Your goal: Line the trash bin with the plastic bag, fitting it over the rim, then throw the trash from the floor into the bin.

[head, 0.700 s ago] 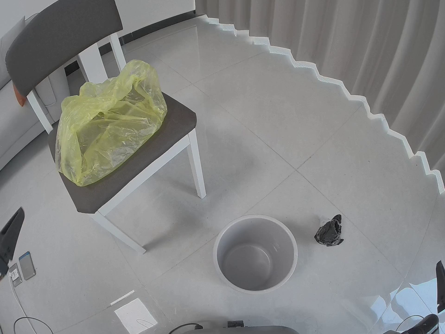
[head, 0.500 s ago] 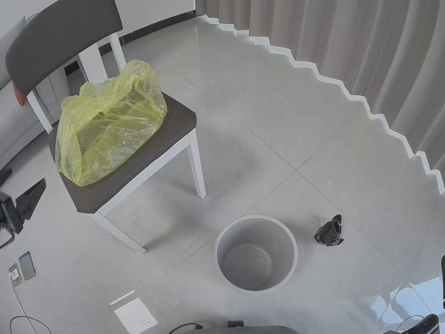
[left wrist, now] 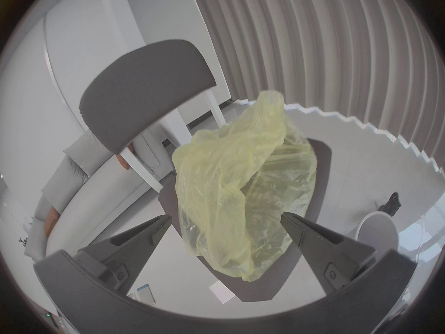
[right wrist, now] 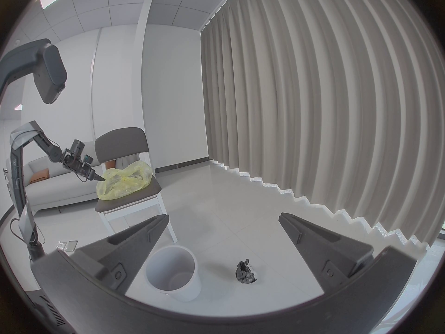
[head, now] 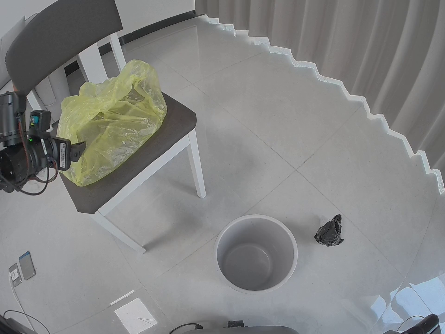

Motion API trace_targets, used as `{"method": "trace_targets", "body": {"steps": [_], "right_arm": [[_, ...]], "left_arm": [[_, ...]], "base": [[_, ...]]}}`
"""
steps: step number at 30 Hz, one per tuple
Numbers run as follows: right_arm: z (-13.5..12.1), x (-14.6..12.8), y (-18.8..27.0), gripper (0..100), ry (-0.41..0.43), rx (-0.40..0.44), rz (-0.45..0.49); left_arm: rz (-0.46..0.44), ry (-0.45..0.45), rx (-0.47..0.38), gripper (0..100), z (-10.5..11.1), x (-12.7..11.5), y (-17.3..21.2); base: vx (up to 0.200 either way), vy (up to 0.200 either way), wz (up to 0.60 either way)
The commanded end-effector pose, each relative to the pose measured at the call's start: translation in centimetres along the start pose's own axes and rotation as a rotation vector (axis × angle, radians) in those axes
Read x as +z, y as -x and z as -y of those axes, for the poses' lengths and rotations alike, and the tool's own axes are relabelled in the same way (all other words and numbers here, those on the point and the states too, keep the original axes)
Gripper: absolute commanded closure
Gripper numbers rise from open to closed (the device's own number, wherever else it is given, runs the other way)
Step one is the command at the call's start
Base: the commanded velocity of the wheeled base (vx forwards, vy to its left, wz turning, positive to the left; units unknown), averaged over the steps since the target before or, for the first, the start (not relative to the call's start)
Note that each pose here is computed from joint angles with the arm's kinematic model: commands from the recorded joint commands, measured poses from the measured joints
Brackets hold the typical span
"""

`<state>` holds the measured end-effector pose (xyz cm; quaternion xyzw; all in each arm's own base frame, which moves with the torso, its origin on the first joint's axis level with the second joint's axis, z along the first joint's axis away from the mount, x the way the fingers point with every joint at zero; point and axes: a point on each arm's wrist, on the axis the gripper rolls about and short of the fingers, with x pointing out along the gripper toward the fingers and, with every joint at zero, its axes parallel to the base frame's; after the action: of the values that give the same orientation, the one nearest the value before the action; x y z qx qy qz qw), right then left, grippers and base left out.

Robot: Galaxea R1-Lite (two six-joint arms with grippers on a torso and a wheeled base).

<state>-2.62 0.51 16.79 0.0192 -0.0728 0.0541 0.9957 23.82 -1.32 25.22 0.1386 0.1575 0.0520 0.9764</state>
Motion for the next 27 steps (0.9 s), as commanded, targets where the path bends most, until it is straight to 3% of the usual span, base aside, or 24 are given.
{"method": "trace_targets", "body": {"steps": [1,9,14,22,23,27], "right_arm": [[0.0,0.7,-0.6,0,-0.003,-0.003,-0.017],[0.1,0.7,-0.7,0,-0.004,0.0,-0.021],[0.1,0.9,-0.7,0,-0.004,0.0,-0.022],[0.1,1.5,-1.0,0,-0.003,0.002,-0.016],[0.1,1.6,-1.0,0,-0.003,0.002,-0.016],[0.1,1.9,-1.2,0,0.01,0.001,-0.015]], "left_arm": [[-0.08,-0.032,0.013,0,0.6,-0.8,-3.2],[-0.073,-0.034,0.054,0,-0.2,-0.4,-3.2],[-0.093,-0.012,0.12,0,-2.4,-0.5,-4.8],[-0.1,0.0,0.064,0,-2.1,-0.9,-5.8],[-0.102,0.0,0.061,100,-2.0,-0.9,-5.9],[-0.117,0.03,0.048,100,-1.5,-1.3,-6.4]], "base": [[0.0,0.0,0.0],[0.0,0.0,0.0],[0.0,0.0,0.0],[0.0,0.0,0.0],[0.0,0.0,0.0],[0.0,0.0,0.0]]}}
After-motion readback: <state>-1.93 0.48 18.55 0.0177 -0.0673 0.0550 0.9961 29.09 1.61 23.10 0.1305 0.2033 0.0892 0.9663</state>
